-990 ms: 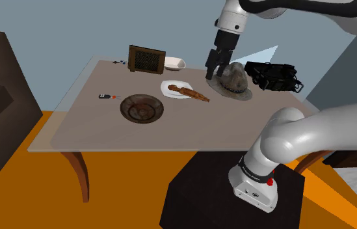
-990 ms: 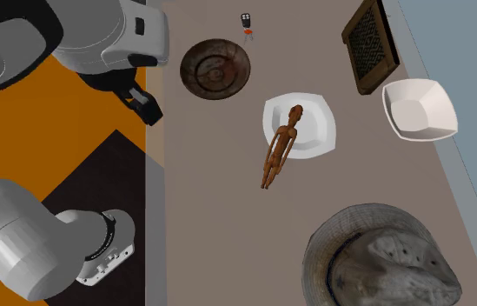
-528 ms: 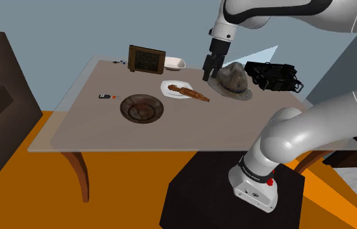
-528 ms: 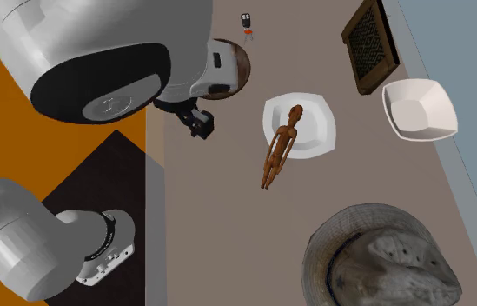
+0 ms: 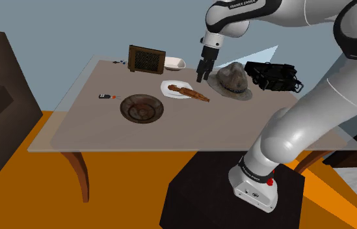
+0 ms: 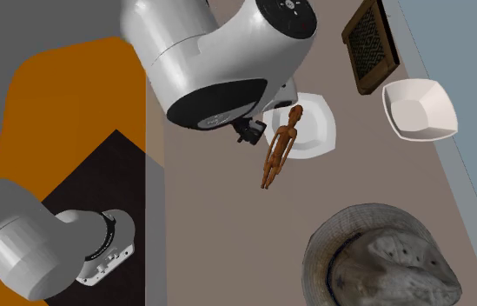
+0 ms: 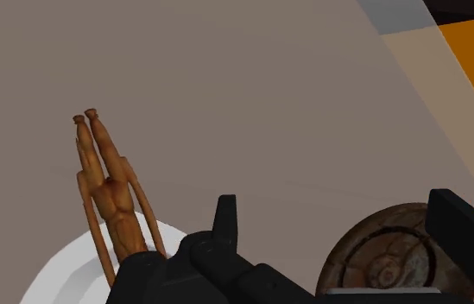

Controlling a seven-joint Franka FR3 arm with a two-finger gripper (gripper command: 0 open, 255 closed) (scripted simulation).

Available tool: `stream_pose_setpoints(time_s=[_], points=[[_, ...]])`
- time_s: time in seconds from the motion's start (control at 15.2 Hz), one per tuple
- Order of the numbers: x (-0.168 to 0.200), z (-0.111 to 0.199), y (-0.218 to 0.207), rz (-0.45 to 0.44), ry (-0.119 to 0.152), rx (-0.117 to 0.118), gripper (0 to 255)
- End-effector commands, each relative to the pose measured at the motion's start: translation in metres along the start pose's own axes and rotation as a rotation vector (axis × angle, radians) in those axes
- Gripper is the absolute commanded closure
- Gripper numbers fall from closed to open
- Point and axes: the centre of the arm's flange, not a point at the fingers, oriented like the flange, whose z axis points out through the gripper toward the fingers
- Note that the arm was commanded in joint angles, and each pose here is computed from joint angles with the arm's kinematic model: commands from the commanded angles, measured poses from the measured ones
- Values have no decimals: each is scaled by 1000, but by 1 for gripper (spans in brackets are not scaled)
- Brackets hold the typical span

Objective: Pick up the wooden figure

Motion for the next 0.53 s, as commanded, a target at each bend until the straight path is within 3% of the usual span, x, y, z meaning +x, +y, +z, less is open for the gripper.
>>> stream_pose_setpoints(time_s=[0.0,0.46], points=[[12,12,24,-19,-6,8,0],[66,49,96,-79,-26,38,0]])
